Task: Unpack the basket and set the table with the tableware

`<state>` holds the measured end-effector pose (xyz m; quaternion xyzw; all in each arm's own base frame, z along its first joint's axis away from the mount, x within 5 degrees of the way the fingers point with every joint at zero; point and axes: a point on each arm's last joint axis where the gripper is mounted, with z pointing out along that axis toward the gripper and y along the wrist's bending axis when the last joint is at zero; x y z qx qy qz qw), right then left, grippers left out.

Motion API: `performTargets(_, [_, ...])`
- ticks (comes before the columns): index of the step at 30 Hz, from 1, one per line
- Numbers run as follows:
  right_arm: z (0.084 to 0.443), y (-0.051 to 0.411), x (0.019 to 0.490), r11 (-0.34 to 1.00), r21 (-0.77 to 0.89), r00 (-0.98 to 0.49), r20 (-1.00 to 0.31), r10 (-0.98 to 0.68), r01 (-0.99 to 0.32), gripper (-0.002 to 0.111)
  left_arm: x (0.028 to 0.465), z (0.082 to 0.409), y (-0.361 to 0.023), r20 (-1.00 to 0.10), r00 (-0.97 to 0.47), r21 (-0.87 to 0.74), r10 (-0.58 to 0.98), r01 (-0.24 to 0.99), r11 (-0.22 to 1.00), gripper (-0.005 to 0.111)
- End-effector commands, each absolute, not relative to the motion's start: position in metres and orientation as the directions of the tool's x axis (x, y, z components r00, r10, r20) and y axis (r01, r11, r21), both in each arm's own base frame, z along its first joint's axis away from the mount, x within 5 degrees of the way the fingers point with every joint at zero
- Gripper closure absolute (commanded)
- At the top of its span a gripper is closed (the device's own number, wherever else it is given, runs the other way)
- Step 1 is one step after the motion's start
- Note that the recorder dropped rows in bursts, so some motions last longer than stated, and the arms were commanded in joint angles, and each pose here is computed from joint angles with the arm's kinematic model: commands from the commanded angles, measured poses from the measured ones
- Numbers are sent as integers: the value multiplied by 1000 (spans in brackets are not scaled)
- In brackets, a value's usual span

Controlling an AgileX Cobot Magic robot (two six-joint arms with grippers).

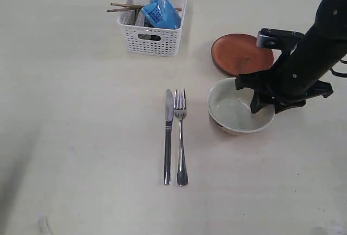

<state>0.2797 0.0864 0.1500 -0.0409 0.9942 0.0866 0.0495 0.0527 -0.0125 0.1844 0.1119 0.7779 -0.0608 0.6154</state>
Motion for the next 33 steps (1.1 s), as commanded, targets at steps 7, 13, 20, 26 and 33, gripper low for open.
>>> performTargets(7, [150,84,264,970,175,-983,43,-179,-169,109,52,184,-13,-971,-216,44,101,255,966,107])
performTargets(13, [177,81,249,958,189,-973,37,-226,-216,109,52,184,-13,-971,-216,44,101,255,966,107])
performTargets(20, [155,77,240,971,164,-981,47,-186,-177,109,52,184,-13,-971,-216,44,101,255,966,107])
performTargets(26, [155,76,239,972,162,-983,46,-180,-170,108,52,184,-13,-971,-216,44,101,255,966,107])
performTargets(33, [155,76,238,972,162,-981,59,-184,-173,67,52,184,-13,-971,-216,44,101,255,966,107])
